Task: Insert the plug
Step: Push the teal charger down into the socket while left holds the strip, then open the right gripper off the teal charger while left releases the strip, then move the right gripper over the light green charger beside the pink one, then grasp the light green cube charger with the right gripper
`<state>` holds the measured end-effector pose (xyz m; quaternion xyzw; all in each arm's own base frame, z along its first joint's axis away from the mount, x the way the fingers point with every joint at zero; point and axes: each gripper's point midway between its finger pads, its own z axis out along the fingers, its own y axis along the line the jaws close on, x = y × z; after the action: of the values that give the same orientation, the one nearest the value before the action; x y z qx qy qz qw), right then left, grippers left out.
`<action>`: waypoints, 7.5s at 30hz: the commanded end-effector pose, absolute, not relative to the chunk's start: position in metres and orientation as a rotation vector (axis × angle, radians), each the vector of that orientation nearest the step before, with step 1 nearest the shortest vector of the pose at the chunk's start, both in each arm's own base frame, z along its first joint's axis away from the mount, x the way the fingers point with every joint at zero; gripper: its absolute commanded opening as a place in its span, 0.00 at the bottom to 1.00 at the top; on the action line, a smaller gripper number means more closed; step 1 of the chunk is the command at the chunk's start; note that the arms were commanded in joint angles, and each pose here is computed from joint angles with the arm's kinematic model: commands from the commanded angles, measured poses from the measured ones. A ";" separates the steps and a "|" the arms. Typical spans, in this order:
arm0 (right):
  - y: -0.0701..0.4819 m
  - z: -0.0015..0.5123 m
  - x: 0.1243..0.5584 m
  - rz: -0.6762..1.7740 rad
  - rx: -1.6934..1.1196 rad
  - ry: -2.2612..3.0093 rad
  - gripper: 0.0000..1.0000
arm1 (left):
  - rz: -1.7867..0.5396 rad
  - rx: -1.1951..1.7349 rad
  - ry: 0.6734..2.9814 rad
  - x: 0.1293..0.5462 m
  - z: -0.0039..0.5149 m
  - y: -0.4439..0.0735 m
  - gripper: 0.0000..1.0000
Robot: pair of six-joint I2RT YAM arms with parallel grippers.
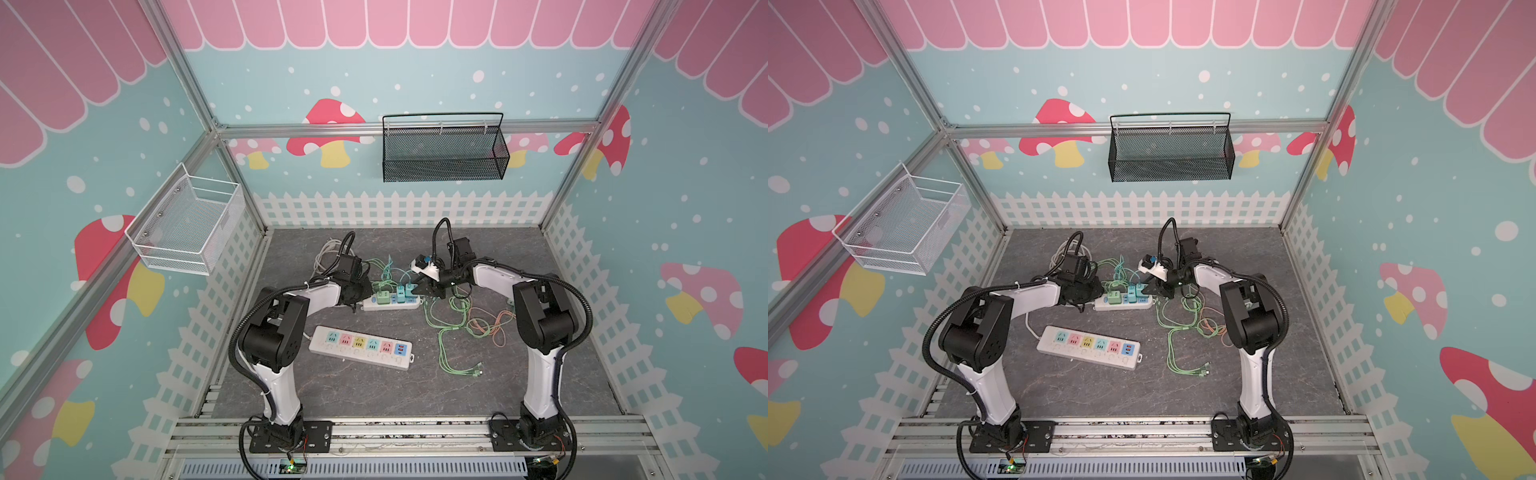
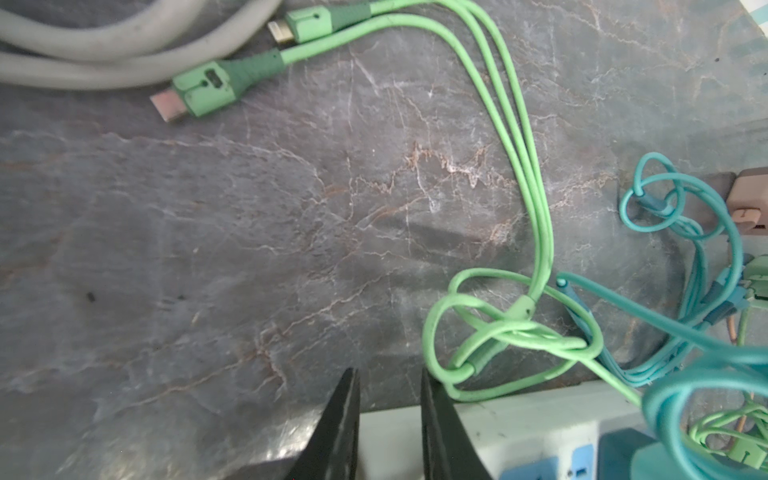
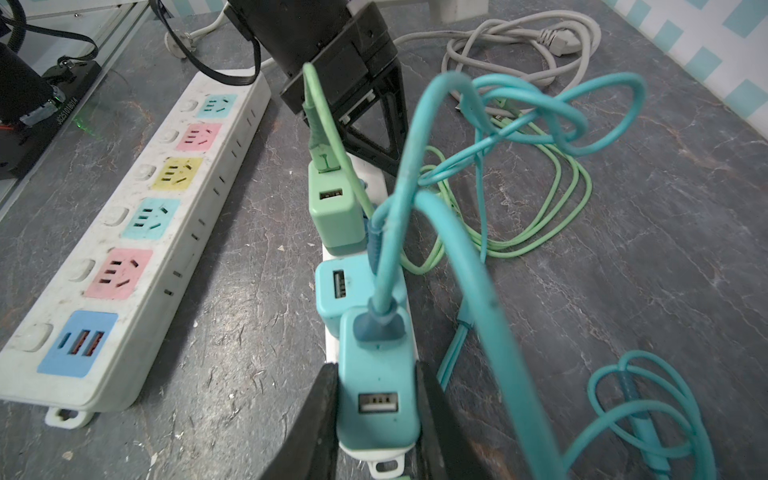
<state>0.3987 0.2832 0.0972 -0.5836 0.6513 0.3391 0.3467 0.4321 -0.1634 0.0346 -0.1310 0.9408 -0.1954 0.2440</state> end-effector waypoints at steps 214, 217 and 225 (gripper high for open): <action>0.028 0.059 0.505 -0.087 0.311 2.437 0.45 | -0.708 -0.263 2.399 0.331 0.172 -0.106 0.76; 0.037 0.069 0.502 -0.046 0.205 2.431 0.42 | -0.712 -0.263 2.397 0.332 0.173 -0.106 0.76; 0.070 0.082 0.480 0.158 -0.009 2.443 0.38 | -0.734 -0.265 2.399 0.332 0.173 -0.109 0.76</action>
<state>0.4892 0.0532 0.0696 0.0492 0.9416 0.0224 0.3324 0.3309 -0.1084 0.1686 -0.1063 0.9063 -0.2728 0.3049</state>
